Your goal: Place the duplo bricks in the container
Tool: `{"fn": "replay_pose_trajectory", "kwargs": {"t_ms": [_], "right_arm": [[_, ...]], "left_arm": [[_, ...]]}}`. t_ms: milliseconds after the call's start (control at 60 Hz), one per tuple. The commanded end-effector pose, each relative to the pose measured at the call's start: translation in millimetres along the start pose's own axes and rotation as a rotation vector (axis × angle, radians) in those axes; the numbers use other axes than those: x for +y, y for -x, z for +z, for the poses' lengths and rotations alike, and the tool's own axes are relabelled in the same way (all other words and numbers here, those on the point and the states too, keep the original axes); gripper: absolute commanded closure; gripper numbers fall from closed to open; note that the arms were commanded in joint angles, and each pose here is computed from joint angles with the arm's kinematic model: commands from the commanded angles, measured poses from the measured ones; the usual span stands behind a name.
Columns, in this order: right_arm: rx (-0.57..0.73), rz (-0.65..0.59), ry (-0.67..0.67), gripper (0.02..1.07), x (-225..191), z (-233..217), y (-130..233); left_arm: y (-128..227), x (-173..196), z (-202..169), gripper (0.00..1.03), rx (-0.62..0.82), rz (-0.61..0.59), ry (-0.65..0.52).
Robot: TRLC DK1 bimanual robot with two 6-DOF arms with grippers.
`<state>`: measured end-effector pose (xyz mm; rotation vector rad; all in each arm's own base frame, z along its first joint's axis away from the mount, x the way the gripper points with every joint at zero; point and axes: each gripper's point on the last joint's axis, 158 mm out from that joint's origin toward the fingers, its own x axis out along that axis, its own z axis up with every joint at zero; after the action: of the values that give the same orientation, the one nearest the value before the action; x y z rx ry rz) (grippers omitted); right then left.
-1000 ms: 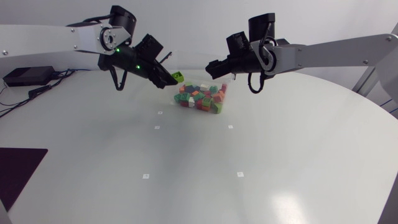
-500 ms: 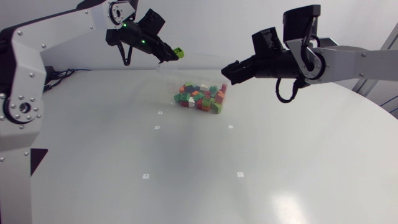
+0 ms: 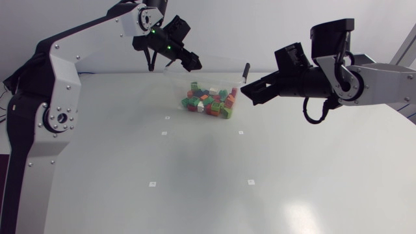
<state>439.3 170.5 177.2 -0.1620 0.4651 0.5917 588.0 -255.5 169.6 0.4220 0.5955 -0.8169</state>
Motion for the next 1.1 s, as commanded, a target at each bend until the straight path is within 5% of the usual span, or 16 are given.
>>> {"fn": "replay_pose_trajectory", "kwargs": {"t_ms": [0,383,1083], "right_arm": [[0.023,0.007,0.011,0.06,3,-12,6],[-0.011,-0.065,0.014,0.06,-12,-4,50],[-0.058,-0.376,-0.042,0.06,-62,-51,146]], "left_arm": [[3,2,6,0.03,-0.006,0.013,0.019],[89,-4,6,0.04,-0.045,0.104,0.038],[213,-4,-87,0.04,-0.044,0.431,0.092]]}}
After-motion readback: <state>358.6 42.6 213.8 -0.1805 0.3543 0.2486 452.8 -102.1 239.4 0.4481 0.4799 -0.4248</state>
